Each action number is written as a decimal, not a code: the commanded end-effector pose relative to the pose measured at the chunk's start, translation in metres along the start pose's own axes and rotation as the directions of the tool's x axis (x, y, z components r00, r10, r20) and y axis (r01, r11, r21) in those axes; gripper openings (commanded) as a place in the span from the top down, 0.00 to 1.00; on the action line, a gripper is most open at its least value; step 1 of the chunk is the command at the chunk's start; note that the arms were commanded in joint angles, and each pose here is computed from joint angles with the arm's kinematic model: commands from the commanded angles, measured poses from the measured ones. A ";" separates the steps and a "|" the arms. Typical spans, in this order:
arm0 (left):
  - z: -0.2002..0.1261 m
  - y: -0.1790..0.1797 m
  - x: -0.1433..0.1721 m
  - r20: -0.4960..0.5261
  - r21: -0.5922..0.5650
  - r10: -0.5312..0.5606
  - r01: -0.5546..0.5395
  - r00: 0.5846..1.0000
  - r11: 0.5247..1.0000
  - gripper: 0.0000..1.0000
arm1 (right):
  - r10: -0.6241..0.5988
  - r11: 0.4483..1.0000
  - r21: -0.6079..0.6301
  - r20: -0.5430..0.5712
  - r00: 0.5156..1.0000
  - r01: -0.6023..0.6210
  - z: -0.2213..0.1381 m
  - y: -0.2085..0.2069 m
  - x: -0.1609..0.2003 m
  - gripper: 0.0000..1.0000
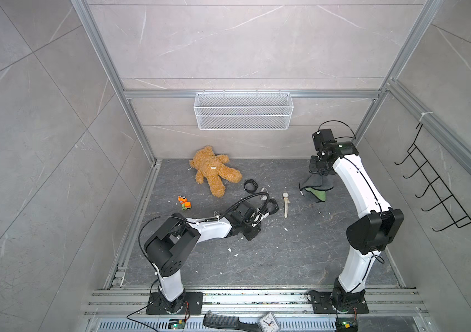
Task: Wipe the watch dial
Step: Place the watch at the center of the board.
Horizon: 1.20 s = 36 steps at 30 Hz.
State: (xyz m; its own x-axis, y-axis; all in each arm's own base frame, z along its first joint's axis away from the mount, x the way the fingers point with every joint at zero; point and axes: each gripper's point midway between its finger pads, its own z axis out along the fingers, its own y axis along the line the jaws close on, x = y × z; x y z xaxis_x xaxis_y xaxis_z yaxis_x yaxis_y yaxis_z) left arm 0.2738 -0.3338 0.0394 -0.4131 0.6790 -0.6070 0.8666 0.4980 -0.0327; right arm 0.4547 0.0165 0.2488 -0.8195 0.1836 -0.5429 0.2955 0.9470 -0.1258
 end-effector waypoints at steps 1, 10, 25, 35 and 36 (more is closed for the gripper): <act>0.000 0.004 -0.020 0.047 -0.014 0.017 -0.016 0.999 1.000 0.97 | 0.003 1.000 -0.026 -0.010 1.000 -0.003 0.011 0.005 0.001 1.00; -0.001 0.009 -0.022 0.044 -0.043 0.012 -0.010 0.999 0.999 0.74 | -0.001 0.999 -0.032 -0.067 0.998 -0.001 0.034 0.008 0.011 0.97; -0.024 0.020 -0.047 0.105 -0.114 0.029 -0.017 0.994 0.993 0.50 | 0.011 0.998 -0.061 -0.124 0.992 -0.018 0.062 0.016 0.031 0.59; -0.089 0.056 -0.068 0.222 -0.284 0.002 0.063 0.975 0.957 0.50 | 0.019 0.997 -0.072 -0.164 0.986 -0.032 0.075 0.020 0.045 0.46; -0.098 0.062 -0.069 0.240 -0.305 -0.008 0.083 0.971 0.949 0.50 | 0.022 0.996 -0.079 -0.163 0.986 -0.035 0.075 0.021 0.047 0.45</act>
State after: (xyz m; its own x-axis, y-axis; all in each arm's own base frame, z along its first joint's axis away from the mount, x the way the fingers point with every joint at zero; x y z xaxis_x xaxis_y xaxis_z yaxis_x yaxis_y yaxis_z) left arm 0.3147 -0.3190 0.1226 -0.3467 0.5856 -0.7327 0.7756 0.6183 0.1272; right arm 0.4613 0.0226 0.1680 -0.8804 0.2225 -0.4188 0.2724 0.9601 -0.0625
